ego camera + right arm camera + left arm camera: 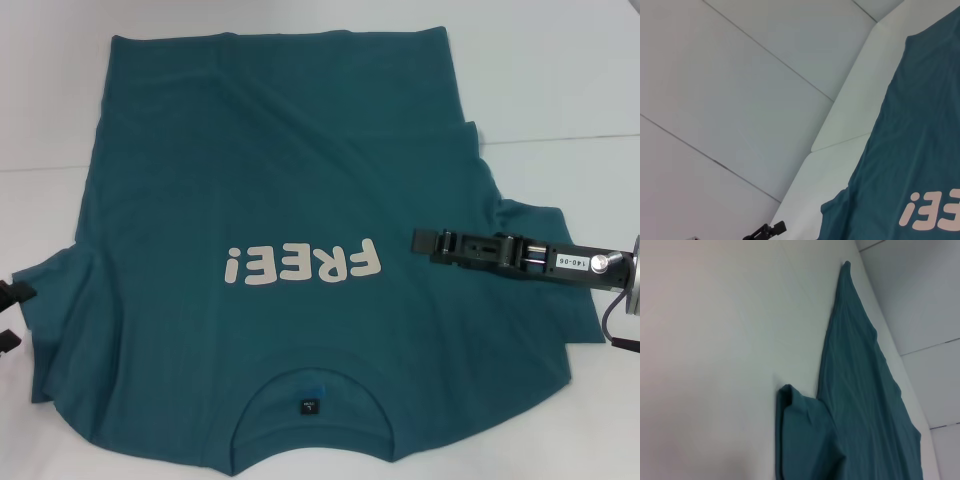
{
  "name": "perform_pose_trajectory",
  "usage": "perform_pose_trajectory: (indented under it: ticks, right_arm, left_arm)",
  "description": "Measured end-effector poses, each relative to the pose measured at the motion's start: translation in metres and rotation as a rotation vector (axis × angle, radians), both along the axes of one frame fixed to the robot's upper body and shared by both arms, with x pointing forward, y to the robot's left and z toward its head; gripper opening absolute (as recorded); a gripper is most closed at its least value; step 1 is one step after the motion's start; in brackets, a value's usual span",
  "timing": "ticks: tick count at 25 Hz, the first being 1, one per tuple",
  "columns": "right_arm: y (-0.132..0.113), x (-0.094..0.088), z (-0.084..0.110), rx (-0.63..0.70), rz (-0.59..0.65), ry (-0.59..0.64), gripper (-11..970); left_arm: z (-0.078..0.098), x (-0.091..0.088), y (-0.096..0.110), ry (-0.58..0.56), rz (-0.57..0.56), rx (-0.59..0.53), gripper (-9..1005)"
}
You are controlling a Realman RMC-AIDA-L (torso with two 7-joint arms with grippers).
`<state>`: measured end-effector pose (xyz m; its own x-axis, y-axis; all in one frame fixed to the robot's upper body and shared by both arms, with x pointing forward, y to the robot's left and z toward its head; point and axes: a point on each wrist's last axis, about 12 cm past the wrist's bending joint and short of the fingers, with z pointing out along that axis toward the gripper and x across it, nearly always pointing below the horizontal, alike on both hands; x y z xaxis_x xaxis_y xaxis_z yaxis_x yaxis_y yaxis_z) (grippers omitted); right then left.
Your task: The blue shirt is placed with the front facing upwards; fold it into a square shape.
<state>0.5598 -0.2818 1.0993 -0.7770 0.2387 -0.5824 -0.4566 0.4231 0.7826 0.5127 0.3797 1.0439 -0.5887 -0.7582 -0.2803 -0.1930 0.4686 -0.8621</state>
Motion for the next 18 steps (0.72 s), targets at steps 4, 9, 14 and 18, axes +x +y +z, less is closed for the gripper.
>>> perform_pose_trajectory:
  ticks: [4,9,14,18]
  right_arm:
    - [-0.0002,0.0001,-0.0003,-0.002,-0.003,-0.002,916]
    - [-0.0005,0.0002,-0.0002,-0.002,-0.004,-0.005,916]
    - [-0.0005,0.0002,-0.0002,-0.003,-0.004,-0.005,916]
    - [-0.0014,-0.0008,-0.001,-0.003,-0.007,-0.003,916]
  left_arm:
    - [-0.0014,0.0025,-0.0039,-0.02,-0.022,0.033,873]
    - [-0.0036,0.0044,-0.0071,-0.034,-0.039,0.06,872]
    - [-0.0044,0.0055,-0.0075,-0.037,-0.043,0.078,872]
    - [-0.0043,0.0065,-0.0085,-0.038,-0.051,0.085,873]
